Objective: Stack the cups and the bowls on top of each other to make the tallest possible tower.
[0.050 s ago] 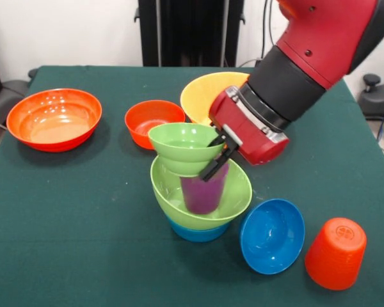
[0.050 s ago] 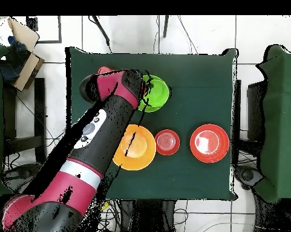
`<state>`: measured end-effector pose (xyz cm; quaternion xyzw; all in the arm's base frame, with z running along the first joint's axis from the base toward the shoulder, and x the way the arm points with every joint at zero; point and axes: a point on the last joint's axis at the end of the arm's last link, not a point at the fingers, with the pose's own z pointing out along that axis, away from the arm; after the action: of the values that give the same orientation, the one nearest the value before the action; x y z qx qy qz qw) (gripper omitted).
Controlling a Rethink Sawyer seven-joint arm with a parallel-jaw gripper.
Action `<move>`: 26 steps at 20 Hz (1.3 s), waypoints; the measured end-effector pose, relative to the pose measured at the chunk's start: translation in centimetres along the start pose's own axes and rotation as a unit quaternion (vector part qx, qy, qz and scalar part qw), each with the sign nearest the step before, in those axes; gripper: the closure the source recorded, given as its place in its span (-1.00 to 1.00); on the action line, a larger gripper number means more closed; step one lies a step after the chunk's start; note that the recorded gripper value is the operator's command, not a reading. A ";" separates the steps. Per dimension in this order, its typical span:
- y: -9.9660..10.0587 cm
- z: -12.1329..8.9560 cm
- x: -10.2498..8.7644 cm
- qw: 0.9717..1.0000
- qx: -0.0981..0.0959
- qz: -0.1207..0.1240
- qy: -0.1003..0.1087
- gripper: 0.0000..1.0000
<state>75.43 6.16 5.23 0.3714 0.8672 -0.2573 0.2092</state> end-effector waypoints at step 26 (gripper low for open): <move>0.3 -1.2 -2.0 0.995 -0.048 0.056 0.060 1.00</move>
<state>76.74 6.04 7.22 0.4234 0.8675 -0.1805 0.1889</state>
